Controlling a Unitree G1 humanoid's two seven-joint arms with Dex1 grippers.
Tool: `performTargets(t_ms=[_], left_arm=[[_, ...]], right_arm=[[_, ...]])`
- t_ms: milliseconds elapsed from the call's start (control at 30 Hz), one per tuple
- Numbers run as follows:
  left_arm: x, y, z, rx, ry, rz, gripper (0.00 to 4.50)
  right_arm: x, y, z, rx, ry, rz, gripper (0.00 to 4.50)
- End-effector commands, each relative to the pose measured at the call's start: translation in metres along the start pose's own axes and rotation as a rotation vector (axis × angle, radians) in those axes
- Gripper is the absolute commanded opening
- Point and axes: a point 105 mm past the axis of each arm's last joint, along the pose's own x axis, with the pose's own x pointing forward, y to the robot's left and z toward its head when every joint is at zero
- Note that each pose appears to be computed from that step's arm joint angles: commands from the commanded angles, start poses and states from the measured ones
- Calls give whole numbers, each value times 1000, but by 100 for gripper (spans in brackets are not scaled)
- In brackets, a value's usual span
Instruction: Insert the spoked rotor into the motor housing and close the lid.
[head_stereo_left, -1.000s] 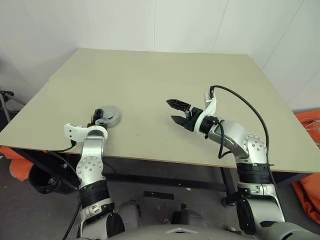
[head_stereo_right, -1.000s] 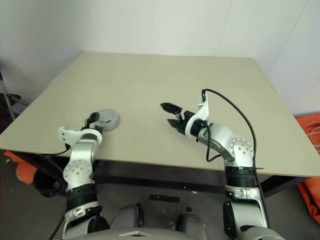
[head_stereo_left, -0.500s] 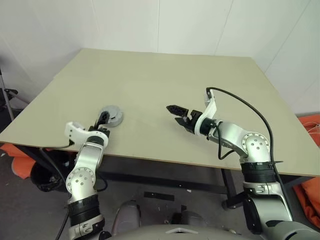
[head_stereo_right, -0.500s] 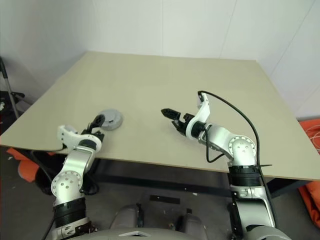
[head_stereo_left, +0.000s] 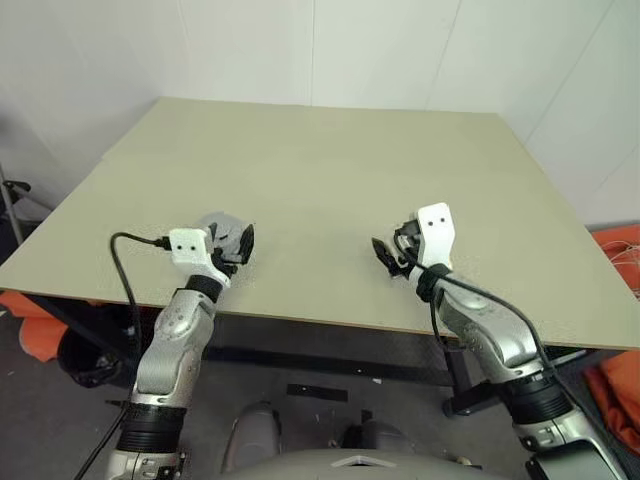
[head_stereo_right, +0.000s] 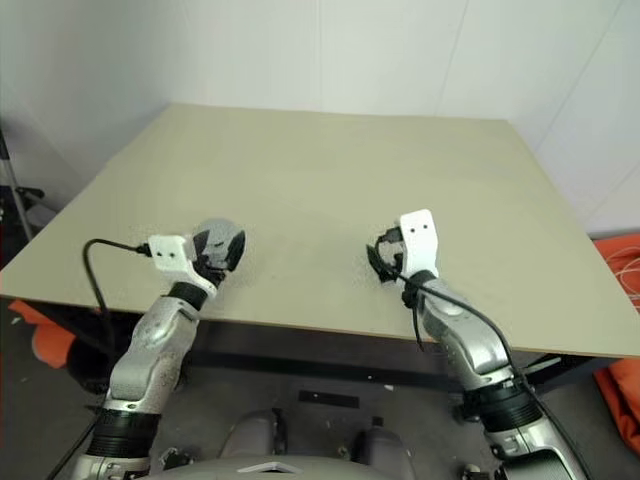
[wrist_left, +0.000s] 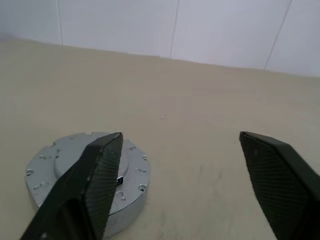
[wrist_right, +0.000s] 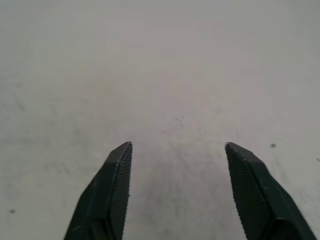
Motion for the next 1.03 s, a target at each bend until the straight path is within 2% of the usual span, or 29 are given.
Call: performTargets(t_ms=[33, 233, 267, 400, 1033], left_arm=[[-1, -4, 4, 81, -64, -27, 253], [-9, 0, -6, 83, -67, 4, 50], [-9, 1, -7, 85, -66, 5, 14], [-11, -1, -11, 70, -58, 10, 6], [-9, 11, -12, 2, -61, 95, 6]], right_arm=[[-4, -20, 19, -42, -117, -92, 219], [-24, -32, 5, -52, -152, -200, 2], [-26, -33, 4, -50, -154, -213, 0], [-28, -38, 2, -36, -155, -260, 0], [-18, -35, 2, -24, -142, -216, 0]])
